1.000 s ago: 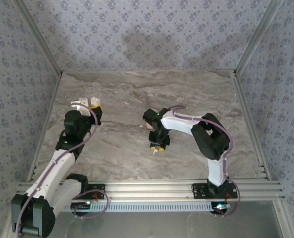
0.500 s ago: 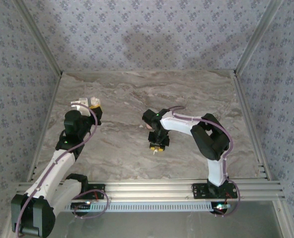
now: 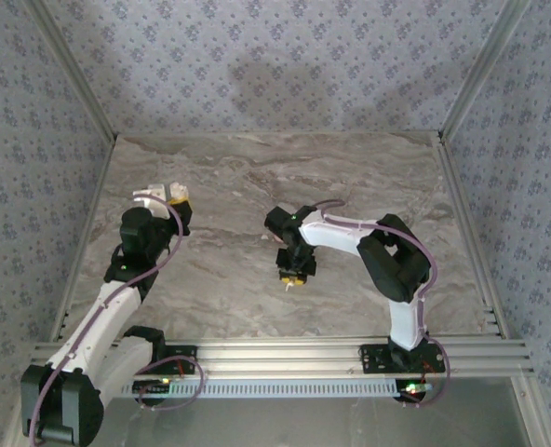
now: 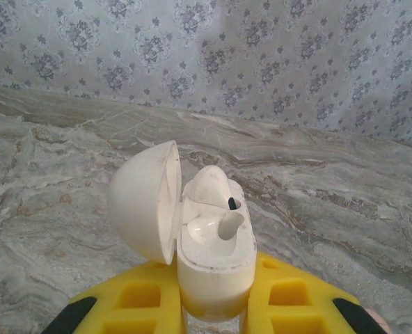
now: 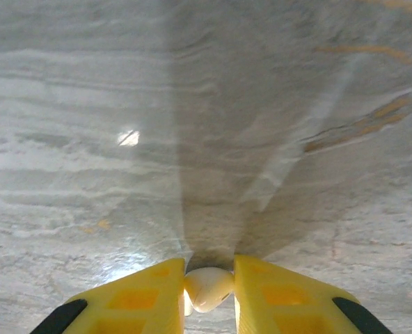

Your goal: Insert the wireless bluetooth earbuds into the charging case

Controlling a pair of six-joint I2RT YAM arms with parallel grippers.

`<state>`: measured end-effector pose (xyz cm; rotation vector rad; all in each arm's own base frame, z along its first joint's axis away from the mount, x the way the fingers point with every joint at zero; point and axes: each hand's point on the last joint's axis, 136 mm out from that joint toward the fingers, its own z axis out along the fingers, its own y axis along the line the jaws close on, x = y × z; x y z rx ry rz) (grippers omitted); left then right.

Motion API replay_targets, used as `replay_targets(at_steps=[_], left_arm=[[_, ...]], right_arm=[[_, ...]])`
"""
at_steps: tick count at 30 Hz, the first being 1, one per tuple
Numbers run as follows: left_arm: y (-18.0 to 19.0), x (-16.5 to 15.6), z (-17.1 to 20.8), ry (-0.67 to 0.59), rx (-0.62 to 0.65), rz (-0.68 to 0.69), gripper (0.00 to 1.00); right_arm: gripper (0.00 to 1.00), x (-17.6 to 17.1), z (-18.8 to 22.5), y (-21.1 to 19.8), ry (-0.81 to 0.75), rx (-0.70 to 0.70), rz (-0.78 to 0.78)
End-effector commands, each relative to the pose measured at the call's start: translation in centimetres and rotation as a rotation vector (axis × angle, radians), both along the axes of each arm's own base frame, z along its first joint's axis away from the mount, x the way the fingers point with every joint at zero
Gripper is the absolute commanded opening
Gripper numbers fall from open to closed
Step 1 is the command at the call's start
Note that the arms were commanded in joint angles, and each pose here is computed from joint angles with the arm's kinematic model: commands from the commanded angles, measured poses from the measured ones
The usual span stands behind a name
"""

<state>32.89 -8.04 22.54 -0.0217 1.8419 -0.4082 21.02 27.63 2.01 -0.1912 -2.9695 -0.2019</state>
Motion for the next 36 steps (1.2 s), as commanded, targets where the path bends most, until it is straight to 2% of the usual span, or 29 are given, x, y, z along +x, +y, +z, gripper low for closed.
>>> replay_targets(at_steps=[1, 13, 23, 36], left_arm=[[-0.8, -0.1, 0.8, -0.037, -0.025, -0.05, 0.14], [-6.7, -0.6, -0.9, -0.023, -0.05, -0.394, 0.14], [-14.3, -3.7, -2.8, -0.076, 0.144, -0.718, 0.13], [-19.7, -6.1, -4.5, -0.15, 0.187, -0.954, 0.13]], right_arm=[[0.23, 0.2, 1.4, 0.1, -0.052, 0.018, -0.005], [0.22, 2.8, 4.1, 0.6, -0.302, 0.157, 0.061], [0.22, 5.8, 9.3, 0.0, -0.597, 0.278, 0.139], [0.22, 6.6, 17.8, -0.3, -0.918, 0.391, 0.259]])
